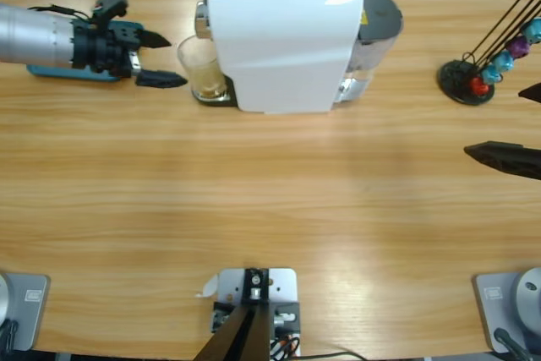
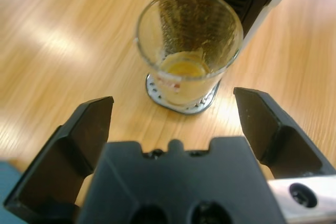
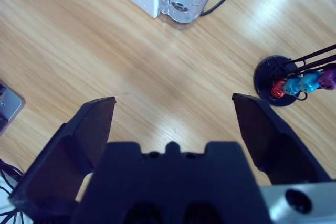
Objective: Pour coffee
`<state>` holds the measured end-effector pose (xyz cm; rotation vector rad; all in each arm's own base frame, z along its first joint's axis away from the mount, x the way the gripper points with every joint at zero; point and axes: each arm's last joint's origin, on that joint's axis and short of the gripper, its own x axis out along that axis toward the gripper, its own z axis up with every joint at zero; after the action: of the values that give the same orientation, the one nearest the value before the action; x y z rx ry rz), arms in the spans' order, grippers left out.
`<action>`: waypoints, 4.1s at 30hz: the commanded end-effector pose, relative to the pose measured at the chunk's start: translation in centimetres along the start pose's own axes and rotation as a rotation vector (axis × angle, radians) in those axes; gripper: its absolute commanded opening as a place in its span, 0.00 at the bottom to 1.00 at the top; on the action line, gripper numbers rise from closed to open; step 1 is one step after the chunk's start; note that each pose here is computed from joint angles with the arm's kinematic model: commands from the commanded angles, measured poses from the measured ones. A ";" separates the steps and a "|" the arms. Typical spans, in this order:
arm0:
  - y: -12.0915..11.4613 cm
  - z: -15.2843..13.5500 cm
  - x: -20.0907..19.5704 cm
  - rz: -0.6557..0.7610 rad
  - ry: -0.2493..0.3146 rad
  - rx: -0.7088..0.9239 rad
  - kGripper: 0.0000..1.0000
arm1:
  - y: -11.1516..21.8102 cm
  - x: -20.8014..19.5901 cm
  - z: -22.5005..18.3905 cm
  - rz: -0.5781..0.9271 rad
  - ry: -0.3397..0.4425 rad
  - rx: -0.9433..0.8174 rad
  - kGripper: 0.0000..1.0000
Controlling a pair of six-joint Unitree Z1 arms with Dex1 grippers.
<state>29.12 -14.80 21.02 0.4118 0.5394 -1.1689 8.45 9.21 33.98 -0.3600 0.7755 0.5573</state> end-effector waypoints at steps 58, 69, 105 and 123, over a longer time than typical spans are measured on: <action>-9.3 1.8 -10.1 0.083 0.371 -0.238 1.00 | -4.0 12.8 24.6 0.006 0.177 0.239 0.00; -9.1 2.2 -10.0 0.094 0.330 -0.176 1.00 | -3.7 14.3 24.3 0.030 0.197 0.243 0.00; -9.2 1.3 -9.3 0.079 0.358 -0.192 1.00 | -3.4 16.3 23.2 0.030 0.240 0.233 0.00; -9.4 1.1 -9.6 0.089 0.344 -0.184 1.00 | -2.4 12.7 23.8 0.053 0.159 0.132 0.24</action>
<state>17.89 -11.34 28.68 0.4622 0.8738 -0.9361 31.59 22.91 39.75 -0.1940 0.9969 0.4549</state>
